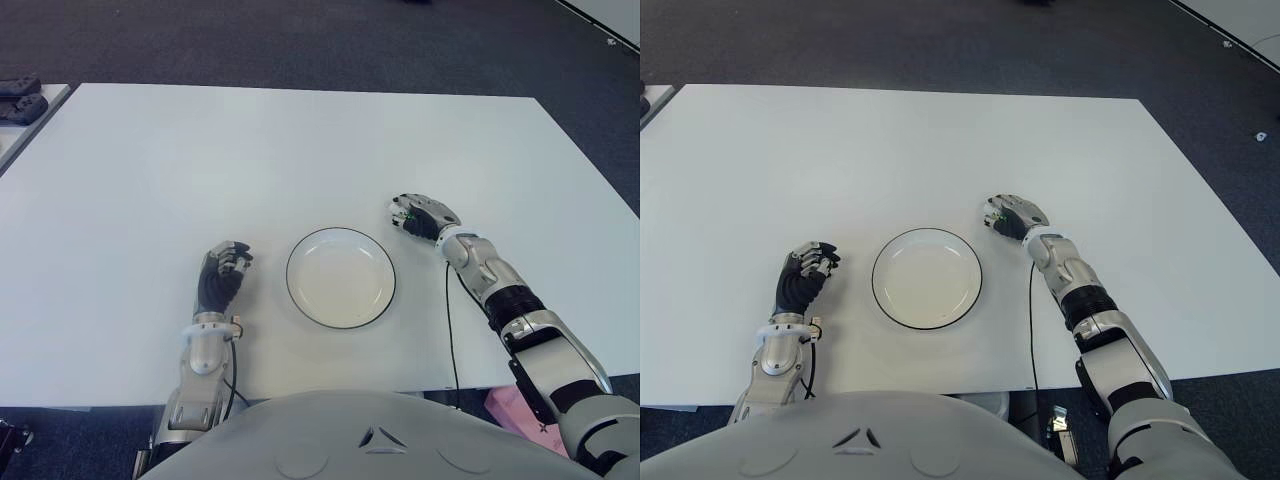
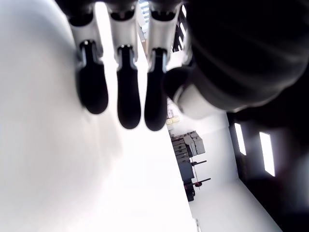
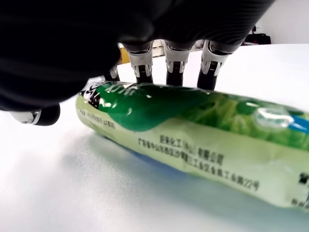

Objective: Put the toothpaste on the table into the plate.

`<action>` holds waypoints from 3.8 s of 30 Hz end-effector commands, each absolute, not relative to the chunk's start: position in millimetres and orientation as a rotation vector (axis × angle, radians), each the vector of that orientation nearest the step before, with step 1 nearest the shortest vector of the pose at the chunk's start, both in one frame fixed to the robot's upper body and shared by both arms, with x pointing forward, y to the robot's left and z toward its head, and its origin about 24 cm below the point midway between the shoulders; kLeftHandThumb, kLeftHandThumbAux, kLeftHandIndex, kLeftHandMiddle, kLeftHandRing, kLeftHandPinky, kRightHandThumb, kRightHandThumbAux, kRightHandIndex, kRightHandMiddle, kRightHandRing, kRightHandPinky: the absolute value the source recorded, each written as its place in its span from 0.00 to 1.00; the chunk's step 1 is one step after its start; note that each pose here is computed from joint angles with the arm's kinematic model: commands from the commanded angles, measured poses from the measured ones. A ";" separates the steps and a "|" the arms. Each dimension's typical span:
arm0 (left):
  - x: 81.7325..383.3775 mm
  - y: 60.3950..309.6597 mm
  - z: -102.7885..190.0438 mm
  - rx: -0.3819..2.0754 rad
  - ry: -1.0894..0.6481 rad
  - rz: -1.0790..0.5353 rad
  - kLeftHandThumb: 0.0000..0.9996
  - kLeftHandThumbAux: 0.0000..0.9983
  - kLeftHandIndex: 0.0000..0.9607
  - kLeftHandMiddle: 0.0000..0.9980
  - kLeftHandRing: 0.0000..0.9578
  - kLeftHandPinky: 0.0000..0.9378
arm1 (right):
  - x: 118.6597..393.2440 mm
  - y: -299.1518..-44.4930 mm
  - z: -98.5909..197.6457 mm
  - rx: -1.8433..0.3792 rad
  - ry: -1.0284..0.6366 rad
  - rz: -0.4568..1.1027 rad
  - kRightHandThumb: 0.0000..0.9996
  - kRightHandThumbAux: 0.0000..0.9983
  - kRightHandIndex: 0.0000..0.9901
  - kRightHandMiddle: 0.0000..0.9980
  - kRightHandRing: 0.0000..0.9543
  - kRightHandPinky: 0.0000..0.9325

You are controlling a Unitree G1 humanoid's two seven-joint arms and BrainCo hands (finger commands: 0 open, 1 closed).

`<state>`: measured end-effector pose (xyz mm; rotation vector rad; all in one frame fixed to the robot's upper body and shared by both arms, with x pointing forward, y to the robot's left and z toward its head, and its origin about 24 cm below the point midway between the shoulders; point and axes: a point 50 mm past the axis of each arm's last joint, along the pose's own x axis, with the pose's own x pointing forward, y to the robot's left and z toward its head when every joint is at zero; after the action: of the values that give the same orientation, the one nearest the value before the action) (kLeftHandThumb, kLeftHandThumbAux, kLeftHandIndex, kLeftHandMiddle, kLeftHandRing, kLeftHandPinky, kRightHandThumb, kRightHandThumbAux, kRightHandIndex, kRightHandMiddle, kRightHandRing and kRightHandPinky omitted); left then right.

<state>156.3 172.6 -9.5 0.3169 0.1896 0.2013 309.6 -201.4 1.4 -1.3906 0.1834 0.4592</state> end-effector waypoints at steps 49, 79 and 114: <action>141.7 183.7 -10.5 0.221 0.204 0.212 0.71 0.72 0.45 0.53 0.56 0.57 | 210.5 -201.5 -65.9 -1.052 0.391 0.042 0.59 0.33 0.00 0.00 0.00 0.02; 140.0 182.6 -10.7 0.197 0.202 0.224 0.71 0.72 0.45 0.54 0.57 0.59 | 211.9 -205.0 -64.3 -1.174 0.305 -0.023 0.54 0.46 0.04 0.00 0.00 0.00; 139.4 183.5 -9.2 0.185 0.186 0.238 0.71 0.72 0.45 0.53 0.56 0.57 | 214.4 -204.3 -49.7 -1.387 0.462 -0.019 0.59 0.39 0.02 0.00 0.00 0.00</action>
<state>141.0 182.9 -7.9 0.1933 0.1795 0.2399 238.4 -191.5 -26.4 -1.3870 0.3029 -0.0832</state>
